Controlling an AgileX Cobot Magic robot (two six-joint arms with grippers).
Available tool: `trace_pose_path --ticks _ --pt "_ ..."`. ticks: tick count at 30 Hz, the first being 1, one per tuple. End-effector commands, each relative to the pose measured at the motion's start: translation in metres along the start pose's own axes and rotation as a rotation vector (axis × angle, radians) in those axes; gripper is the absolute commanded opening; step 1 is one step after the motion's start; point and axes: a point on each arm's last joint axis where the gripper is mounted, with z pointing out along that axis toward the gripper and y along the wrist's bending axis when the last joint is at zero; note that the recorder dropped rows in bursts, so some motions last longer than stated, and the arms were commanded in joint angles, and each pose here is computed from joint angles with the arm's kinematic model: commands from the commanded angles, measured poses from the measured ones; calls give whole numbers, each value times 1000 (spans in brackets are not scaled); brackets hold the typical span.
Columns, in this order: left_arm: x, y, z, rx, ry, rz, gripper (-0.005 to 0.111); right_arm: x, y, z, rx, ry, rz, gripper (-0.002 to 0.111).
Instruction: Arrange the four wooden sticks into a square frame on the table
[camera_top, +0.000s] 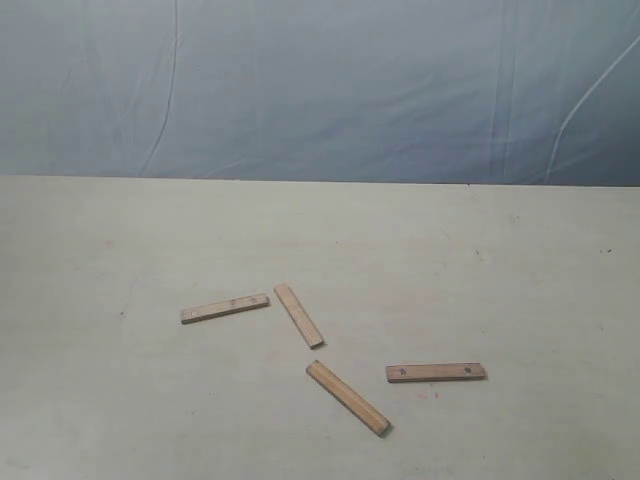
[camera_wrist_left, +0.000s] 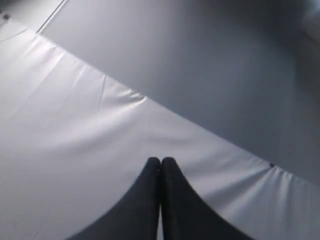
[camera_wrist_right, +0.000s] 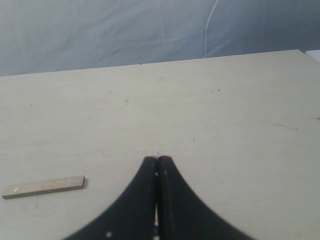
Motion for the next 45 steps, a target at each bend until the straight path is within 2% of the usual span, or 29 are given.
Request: trace_pose_path --ticks 1,3,5,7,10,12,16,18,20,22,27,29,31,33,34,36,38,40,42,45 --pt "-28 -29 39 209 -59 65 0 -1 0 0 -2 -8 -4 -1" --pt "-27 -34 59 245 11 71 0 -1 0 0 -2 -8 -4 -1" --pt "-19 -30 83 213 154 52 0 -1 0 0 -2 -8 -4 -1" --pt "-5 -19 105 116 335 73 0 -1 0 0 -2 -8 -4 -1" --pt "19 10 130 -107 574 90 0 -1 0 0 -2 -8 -4 -1" --pt "33 21 138 -158 687 120 0 -1 0 0 -2 -8 -4 -1" --pt "66 37 156 -175 925 181 0 -1 0 0 -2 -10 -4 -1" --pt "79 44 163 -195 965 140 0 -1 0 0 -2 -10 -4 -1" --pt "90 52 167 -194 1000 198 0 -1 0 0 -2 -10 -4 -1" --pt "94 66 171 -283 982 265 0 -1 0 0 -2 -10 -4 -1" --pt "79 102 173 -559 904 672 0 -1 0 0 -2 -10 -4 -1" --pt "72 116 173 -707 980 830 0 -1 0 0 -2 -10 -4 -1" --pt "73 123 180 -829 1138 850 0 -1 0 0 -2 -10 -4 -1" --pt "80 119 190 -831 1264 757 0 -1 0 0 -2 -10 -4 -1" --pt "89 113 194 -797 1313 654 0 -1 0 0 -2 -10 -4 -1" --pt "111 95 196 -673 1404 475 1 -1 0 0 -2 -10 -4 -1" --pt "137 75 191 -537 1521 320 6 -1 0 0 -2 -10 -4 -1" --pt "159 61 181 -502 1642 174 14 -1 0 0 -2 -8 -4 -1" --pt "178 47 173 -495 1738 38 28 -1 0 0 -2 -8 -4 -1" --pt "203 23 163 -453 1834 -101 46 -1 0 0 -2 -8 -4 -1"
